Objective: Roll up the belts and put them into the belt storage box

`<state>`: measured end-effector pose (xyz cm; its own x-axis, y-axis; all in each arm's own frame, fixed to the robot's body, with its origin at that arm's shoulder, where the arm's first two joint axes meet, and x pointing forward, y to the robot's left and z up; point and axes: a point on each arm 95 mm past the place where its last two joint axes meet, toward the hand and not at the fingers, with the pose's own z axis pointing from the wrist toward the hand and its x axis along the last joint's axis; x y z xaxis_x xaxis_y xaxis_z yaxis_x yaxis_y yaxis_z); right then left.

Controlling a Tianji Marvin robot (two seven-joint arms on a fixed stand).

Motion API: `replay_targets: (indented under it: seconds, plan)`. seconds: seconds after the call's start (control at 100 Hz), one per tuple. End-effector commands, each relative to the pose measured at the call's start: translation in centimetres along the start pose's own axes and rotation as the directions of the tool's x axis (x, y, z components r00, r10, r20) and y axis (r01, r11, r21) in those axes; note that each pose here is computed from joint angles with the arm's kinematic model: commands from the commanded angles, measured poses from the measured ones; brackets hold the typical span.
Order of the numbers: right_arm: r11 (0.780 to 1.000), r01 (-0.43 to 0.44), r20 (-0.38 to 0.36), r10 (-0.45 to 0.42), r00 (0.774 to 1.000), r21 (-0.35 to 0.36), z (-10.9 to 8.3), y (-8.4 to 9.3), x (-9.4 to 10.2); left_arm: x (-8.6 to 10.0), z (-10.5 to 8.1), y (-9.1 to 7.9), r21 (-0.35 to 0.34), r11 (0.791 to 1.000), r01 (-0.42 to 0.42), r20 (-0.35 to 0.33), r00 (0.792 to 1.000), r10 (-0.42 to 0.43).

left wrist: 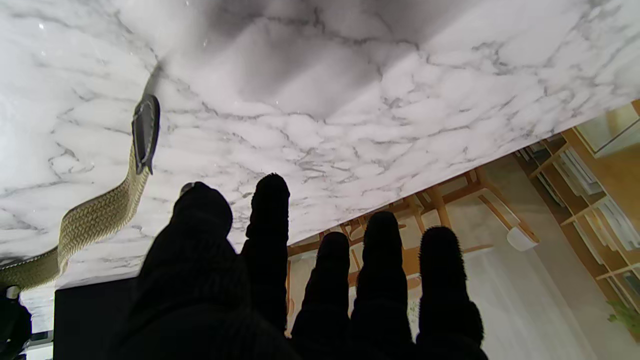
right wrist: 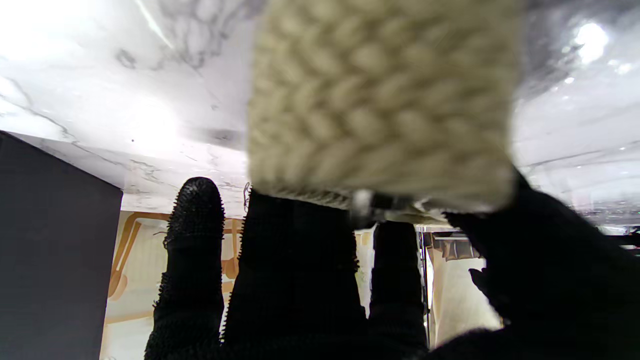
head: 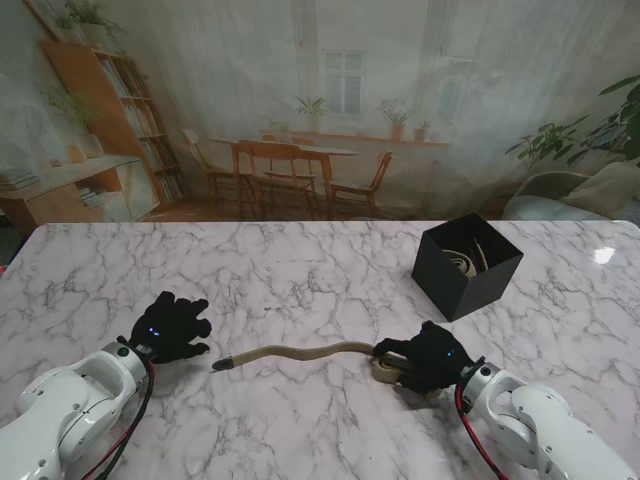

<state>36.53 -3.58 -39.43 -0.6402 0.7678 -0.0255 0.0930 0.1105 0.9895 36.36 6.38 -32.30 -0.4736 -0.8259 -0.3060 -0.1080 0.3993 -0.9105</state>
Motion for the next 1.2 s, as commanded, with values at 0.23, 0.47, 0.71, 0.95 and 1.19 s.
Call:
replay_targets:
  seconds: [0.23,0.47,0.71,0.95,1.19]
  plan:
    - [1.000,-0.015,-0.002,0.015,1.000,0.024,-0.1,-1.0,0.4,0.4,-0.4,-0.6,0.032,0.999,-0.011,-0.005,1.000,0.011]
    - [0.998,-0.047,0.006,0.047,0.999,0.034,0.0,-0.9,0.6,0.4,-0.6,-0.8,0.060,0.998,-0.013,-0.011,1.000,0.014]
    - [0.998,-0.064,0.013,0.063,0.998,0.012,0.2,-1.1,0.7,0.7,-0.9,-1.7,0.102,0.995,-0.011,-0.022,1.000,0.013]
    - [0.995,-0.084,0.021,0.083,0.996,0.058,0.2,-1.2,0.9,0.7,-1.2,-2.0,0.117,0.993,-0.019,-0.027,0.999,0.023]
    - [0.991,-0.127,0.019,0.126,0.992,0.042,0.4,-1.2,1.1,0.7,-1.2,-2.1,0.118,0.993,-0.019,-0.032,0.999,0.023]
